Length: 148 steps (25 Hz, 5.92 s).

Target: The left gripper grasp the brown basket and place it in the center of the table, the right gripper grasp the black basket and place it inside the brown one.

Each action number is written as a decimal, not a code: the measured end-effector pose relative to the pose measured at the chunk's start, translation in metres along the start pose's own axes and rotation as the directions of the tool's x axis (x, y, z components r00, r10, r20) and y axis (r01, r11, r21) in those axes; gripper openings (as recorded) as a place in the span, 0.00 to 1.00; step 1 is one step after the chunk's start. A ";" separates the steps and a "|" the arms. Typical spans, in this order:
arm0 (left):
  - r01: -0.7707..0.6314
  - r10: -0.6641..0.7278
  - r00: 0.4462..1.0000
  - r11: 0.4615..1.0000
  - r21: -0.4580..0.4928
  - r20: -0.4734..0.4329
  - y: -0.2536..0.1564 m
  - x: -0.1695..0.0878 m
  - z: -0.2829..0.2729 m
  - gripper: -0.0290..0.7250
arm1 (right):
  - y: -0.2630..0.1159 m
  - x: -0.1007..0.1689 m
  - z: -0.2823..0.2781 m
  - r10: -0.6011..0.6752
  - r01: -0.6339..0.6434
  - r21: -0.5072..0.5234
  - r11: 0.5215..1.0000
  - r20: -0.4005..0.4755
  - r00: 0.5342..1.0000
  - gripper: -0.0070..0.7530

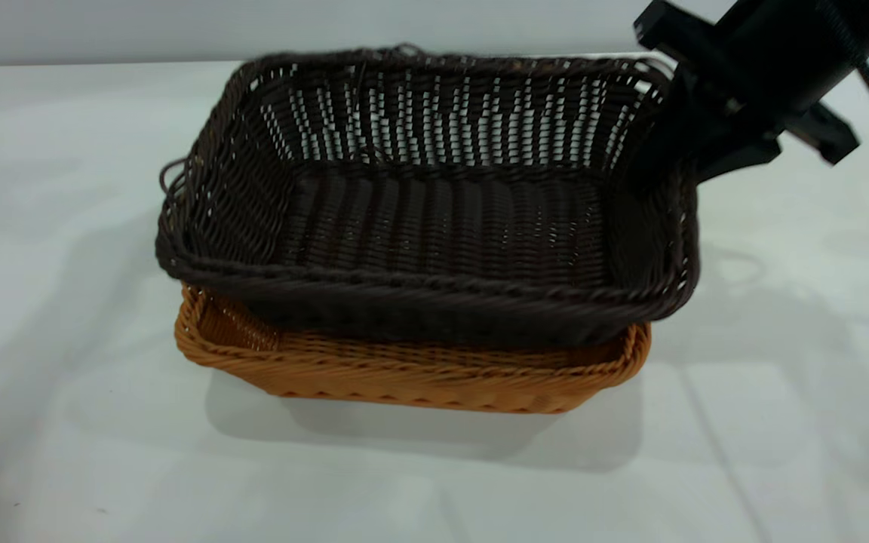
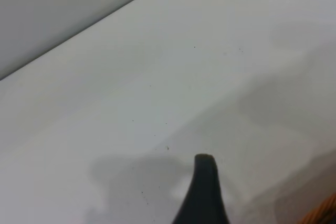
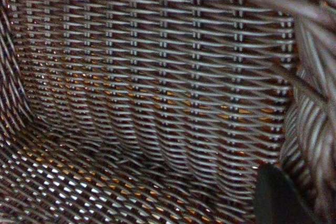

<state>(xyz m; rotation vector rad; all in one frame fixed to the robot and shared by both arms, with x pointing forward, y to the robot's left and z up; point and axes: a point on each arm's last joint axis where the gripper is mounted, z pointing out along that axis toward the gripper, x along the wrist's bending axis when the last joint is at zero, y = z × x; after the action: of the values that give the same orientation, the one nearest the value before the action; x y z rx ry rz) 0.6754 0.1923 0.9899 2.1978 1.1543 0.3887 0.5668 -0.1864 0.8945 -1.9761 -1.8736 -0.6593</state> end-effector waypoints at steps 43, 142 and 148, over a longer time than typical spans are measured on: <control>-0.029 0.016 0.996 0.989 -0.147 -0.088 0.009 -0.040 -0.273 0.78 | -0.151 0.086 -0.274 -0.571 0.573 -0.499 0.650 0.177 0.802 0.78; 0.315 -0.418 0.804 0.903 -0.293 -0.424 -0.307 -0.167 -0.312 0.78 | -0.320 -0.006 -0.208 -0.394 0.678 -0.535 0.504 0.556 0.732 0.78; 0.317 -0.420 0.803 0.902 -0.293 -0.423 -0.307 -0.167 -0.312 0.78 | -0.320 -0.006 -0.208 -0.395 0.678 -0.534 0.504 0.556 0.731 0.78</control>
<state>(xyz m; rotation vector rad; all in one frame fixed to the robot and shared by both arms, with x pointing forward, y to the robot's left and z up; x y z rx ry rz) 0.2234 0.3069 1.0352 1.6753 1.6858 0.8727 0.2277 -0.2803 1.0421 -1.9522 -2.8824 -1.5001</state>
